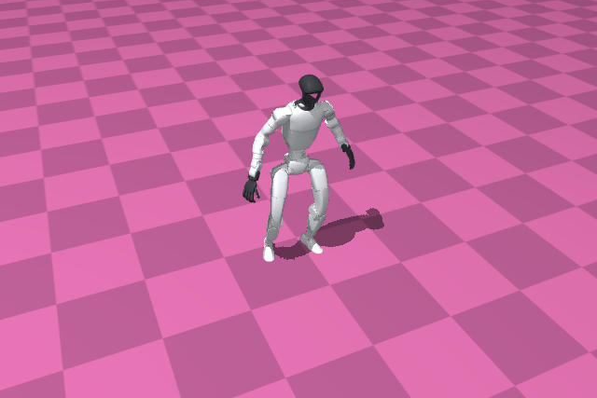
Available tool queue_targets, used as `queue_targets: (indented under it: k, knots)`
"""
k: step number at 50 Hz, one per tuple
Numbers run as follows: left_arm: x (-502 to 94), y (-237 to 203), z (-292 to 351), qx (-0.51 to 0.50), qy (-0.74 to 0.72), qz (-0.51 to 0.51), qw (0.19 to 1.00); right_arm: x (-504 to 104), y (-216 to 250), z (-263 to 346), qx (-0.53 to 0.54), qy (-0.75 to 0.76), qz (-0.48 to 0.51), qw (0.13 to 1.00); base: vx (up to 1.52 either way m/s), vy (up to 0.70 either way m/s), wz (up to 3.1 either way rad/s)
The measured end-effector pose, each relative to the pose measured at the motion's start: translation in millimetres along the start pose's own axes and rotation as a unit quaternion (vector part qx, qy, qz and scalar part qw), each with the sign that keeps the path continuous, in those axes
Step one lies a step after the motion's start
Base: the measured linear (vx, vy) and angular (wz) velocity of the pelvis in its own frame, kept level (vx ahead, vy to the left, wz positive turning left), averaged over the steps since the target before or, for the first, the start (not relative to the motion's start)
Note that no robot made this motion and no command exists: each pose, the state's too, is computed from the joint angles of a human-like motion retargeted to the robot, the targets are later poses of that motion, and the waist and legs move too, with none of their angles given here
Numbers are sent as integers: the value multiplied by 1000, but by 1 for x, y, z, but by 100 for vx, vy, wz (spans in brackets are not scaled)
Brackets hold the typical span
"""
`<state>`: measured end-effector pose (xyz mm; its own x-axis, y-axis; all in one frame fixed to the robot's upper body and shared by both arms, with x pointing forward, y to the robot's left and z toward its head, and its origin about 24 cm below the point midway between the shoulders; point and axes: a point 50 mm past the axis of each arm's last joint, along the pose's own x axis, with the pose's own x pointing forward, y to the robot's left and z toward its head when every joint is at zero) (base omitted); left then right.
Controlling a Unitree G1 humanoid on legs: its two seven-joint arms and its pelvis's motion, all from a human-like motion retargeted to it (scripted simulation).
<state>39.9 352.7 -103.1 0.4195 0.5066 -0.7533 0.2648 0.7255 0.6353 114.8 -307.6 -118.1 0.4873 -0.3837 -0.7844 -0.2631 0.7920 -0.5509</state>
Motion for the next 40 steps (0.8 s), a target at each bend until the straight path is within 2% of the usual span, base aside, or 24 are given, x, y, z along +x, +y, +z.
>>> queue_targets:
  k: [6,11,15,18,26,32,40]
  knots:
    - [14,38,50,36,-75,61,995,-7,1,-30,-24,36,-4,999,-2,-5,54]
    - [15,78,87,-56,-127,145,980,-13,11,-51,-42,69,8,997,-1,-19,23]
    - [11,88,89,-131,-132,178,966,-14,7,-56,-35,79,-6,996,1,-24,-5]
    - [11,83,79,-138,-117,169,969,-13,0,-55,-30,80,-18,996,2,-26,0]
    - [11,51,52,-79,-77,112,988,-11,-2,-50,-15,78,-16,997,1,-37,4]
    - [10,25,40,-110,-50,103,987,-10,-5,-51,18,92,-15,996,-4,-60,8]
    - [7,-19,21,-143,18,70,987,0,-34,-10,-84,16,-85,993,-7,-75,-74]
